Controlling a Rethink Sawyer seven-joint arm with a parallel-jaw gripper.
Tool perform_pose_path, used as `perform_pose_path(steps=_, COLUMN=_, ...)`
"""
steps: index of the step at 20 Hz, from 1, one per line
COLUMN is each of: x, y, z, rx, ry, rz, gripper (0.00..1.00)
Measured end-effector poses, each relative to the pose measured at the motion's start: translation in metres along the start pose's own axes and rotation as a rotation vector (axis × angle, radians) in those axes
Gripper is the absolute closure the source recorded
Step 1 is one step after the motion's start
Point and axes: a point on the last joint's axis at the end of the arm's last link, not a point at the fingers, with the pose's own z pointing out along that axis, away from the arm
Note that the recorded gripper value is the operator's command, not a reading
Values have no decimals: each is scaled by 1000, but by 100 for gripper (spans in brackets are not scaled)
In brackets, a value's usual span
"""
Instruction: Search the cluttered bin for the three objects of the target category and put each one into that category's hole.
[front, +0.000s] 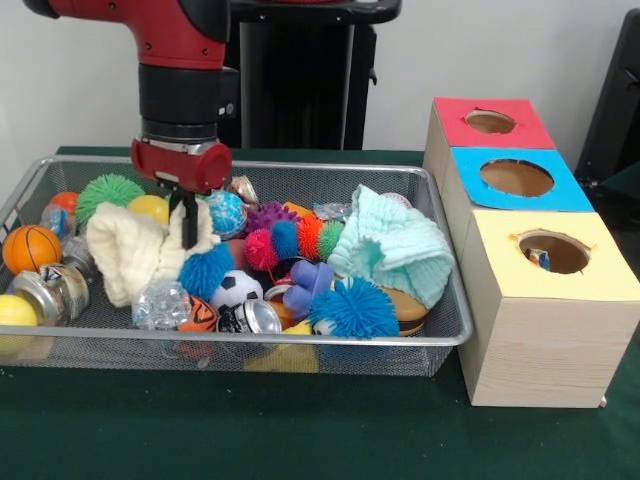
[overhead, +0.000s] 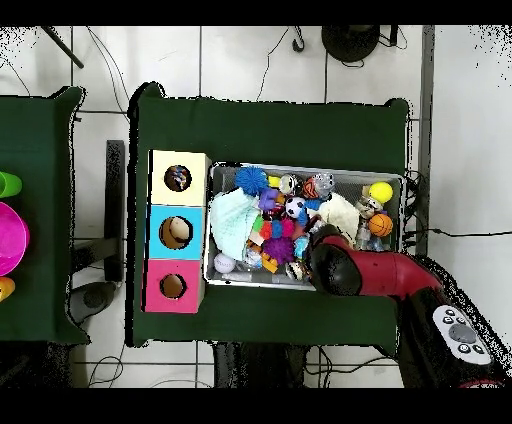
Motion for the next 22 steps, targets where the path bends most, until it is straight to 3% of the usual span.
perform_pose_path(steps=8, x=18, y=20, z=-8, rx=-10, ry=37, rz=26, gripper=100)
perform_pose_path(steps=14, x=53, y=50, z=-23, rx=-21, ry=101, rz=48, gripper=100)
perform_pose_path(steps=15, x=68, y=61, z=-28, rx=-25, ry=127, rz=54, gripper=100)
perform_pose_path(steps=22, x=104, y=85, z=-42, rx=-33, ry=194, rz=71, gripper=100)
